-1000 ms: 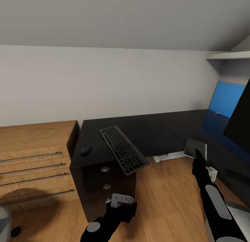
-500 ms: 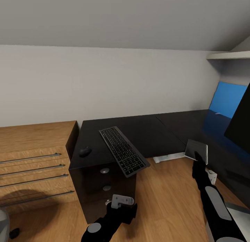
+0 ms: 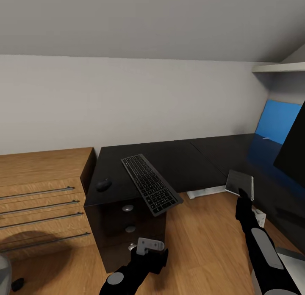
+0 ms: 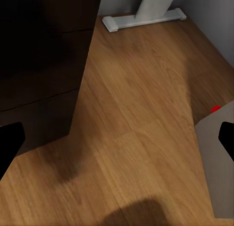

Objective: In the bedroom, organize the workspace by keeping the computer under the desk, ensuring the monitor is on the desk, placing the keyboard on the desk next to the monitor, placing the mouse on the desk next to the keyboard, moving the folder from the swivel chair onto the desk next to the mouse, stacking the notebook on top of the folder with the pen on top of the notebook, and positioning the swivel chair next to the desk.

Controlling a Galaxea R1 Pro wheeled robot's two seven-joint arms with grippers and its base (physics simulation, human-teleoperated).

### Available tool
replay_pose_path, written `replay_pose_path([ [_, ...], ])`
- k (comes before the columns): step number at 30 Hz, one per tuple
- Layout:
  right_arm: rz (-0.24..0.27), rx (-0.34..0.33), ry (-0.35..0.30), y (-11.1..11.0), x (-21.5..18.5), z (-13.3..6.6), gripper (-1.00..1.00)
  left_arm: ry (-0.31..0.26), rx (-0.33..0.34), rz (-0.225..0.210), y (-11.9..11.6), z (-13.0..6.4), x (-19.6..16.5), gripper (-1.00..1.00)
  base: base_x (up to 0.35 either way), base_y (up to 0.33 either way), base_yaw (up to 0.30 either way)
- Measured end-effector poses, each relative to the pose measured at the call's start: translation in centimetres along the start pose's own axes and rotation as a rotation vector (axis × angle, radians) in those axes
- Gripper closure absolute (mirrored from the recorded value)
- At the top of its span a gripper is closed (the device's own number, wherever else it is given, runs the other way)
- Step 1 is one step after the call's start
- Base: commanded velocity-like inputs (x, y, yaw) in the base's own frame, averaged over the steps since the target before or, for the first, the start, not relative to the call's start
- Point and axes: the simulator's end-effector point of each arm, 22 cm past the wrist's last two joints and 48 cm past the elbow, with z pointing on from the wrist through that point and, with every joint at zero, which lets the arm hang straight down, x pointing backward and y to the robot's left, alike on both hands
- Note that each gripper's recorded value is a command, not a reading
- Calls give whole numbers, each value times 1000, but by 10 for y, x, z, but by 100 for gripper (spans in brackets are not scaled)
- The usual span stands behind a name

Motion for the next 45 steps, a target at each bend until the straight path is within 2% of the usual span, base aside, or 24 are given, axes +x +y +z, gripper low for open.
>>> replay_pose_path([
  [45,0,11,-2,-5,-1,0,-100,1,2,0,-1,0,0,-100,62,5,0],
])
